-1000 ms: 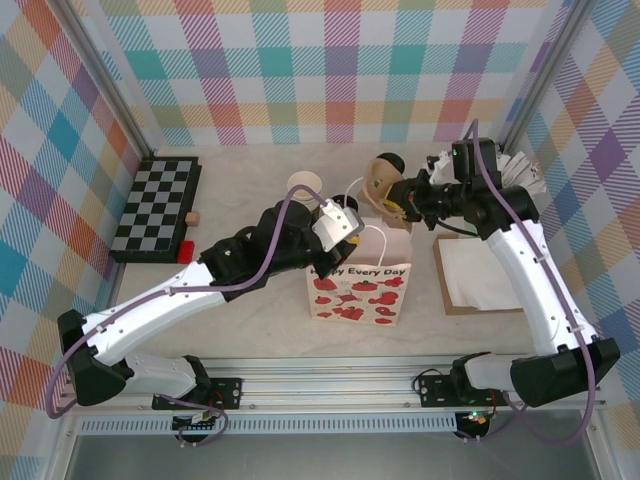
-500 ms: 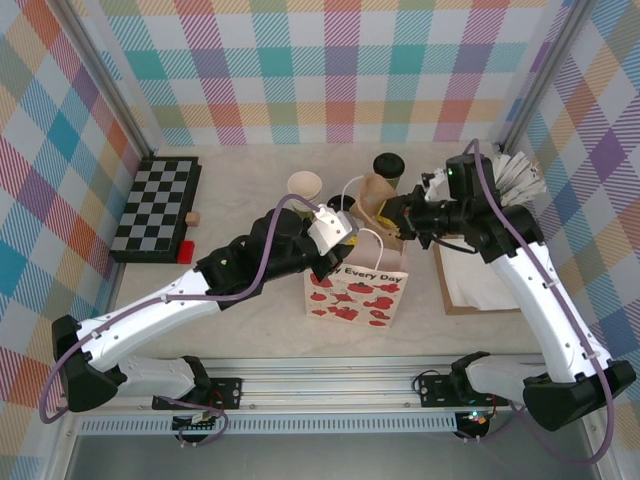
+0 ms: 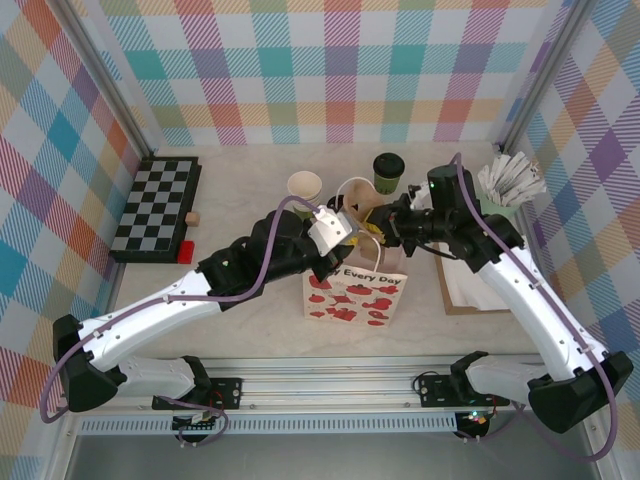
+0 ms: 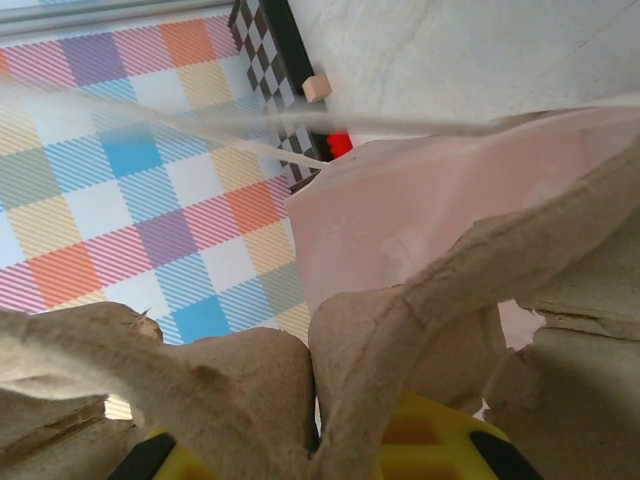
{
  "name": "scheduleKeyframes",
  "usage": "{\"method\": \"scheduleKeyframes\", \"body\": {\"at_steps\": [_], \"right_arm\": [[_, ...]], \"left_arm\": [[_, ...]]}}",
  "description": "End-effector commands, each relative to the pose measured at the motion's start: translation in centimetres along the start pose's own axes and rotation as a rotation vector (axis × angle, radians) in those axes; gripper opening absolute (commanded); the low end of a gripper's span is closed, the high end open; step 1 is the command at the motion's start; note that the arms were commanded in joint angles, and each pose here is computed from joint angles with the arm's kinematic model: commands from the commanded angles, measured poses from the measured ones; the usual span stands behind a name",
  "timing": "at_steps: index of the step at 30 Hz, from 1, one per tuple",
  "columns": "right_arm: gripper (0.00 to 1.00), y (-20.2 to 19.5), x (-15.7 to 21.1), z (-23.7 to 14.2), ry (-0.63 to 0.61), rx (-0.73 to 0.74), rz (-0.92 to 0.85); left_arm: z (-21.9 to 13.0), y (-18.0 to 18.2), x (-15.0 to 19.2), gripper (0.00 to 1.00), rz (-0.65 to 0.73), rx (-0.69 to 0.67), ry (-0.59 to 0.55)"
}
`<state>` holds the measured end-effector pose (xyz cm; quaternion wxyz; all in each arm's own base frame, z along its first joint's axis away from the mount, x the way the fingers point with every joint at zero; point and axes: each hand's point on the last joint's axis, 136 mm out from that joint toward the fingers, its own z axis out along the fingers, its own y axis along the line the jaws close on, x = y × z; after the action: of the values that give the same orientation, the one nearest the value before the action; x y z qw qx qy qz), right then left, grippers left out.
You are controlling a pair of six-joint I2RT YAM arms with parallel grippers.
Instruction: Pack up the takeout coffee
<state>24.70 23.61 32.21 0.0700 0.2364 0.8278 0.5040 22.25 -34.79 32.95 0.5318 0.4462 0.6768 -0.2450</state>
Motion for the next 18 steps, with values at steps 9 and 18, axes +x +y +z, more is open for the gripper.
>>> {"method": "scheduleKeyframes", "body": {"at_steps": [9, 18], "right_arm": [[0.00, -2.0, 0.6, 1.0, -0.033, 0.017, 0.065], [0.00, -5.0, -1.1, 1.2, -0.132, 0.300, 0.000]], "left_arm": [[-0.7, -0.7, -0.8, 0.00, 0.010, 0.010, -0.063], [-2.3, -1.5, -1.3, 0.00, -0.004, 0.057, -0.096]]}}
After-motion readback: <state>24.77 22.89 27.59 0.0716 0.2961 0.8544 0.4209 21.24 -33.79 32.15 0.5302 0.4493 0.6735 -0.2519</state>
